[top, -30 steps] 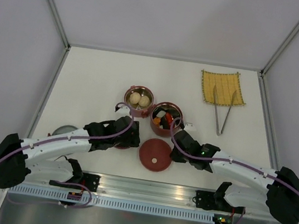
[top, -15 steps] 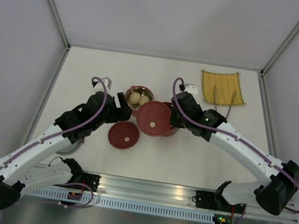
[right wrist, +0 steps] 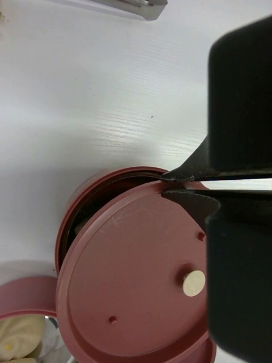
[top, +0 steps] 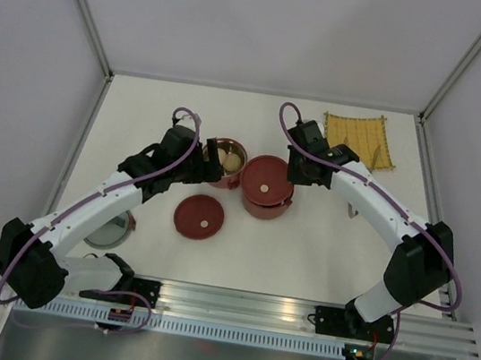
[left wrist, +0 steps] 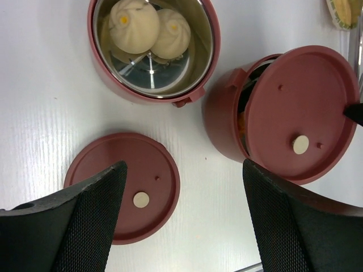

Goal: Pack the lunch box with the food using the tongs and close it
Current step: Close the box lid on the packing box.

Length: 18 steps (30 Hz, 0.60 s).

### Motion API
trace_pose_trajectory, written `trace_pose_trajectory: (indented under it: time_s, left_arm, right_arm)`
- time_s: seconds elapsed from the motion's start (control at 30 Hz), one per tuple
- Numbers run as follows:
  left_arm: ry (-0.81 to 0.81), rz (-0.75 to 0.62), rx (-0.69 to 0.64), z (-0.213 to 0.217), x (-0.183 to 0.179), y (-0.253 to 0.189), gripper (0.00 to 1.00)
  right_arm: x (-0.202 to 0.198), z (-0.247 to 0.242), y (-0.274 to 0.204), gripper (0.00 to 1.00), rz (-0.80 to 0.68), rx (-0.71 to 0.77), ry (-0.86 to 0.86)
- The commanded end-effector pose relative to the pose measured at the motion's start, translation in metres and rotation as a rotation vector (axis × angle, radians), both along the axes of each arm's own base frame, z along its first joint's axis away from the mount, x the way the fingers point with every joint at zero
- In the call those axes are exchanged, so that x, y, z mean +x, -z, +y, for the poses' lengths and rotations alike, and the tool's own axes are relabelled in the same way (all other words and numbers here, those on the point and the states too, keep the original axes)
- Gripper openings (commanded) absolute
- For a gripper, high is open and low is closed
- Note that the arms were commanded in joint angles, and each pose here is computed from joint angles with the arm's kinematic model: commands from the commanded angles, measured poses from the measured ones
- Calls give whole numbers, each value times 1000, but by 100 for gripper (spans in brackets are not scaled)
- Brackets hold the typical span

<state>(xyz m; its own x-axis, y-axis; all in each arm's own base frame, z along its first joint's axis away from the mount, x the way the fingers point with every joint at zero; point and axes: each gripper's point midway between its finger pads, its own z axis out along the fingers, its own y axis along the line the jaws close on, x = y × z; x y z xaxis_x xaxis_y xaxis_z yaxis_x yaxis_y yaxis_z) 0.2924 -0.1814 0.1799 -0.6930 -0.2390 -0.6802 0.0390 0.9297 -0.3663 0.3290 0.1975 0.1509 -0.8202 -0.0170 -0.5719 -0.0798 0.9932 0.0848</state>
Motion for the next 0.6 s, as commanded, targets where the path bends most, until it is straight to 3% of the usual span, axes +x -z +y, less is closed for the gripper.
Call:
trace_pose_trajectory:
  time_s: [0.0,0.3,0.57]
  left_arm:
    - [69,-74,-47,-19,15,-22,88]
    - [114,-40,-71,-37,26,-12,86]
    - [140,-34,-69,-42,27,-8,86]
  right_arm:
    - [0,5,1,0,15,20,-21]
    - [-17,-1,26,0,101,62,124]
    - [-9,-6,22,0,59,32,131]
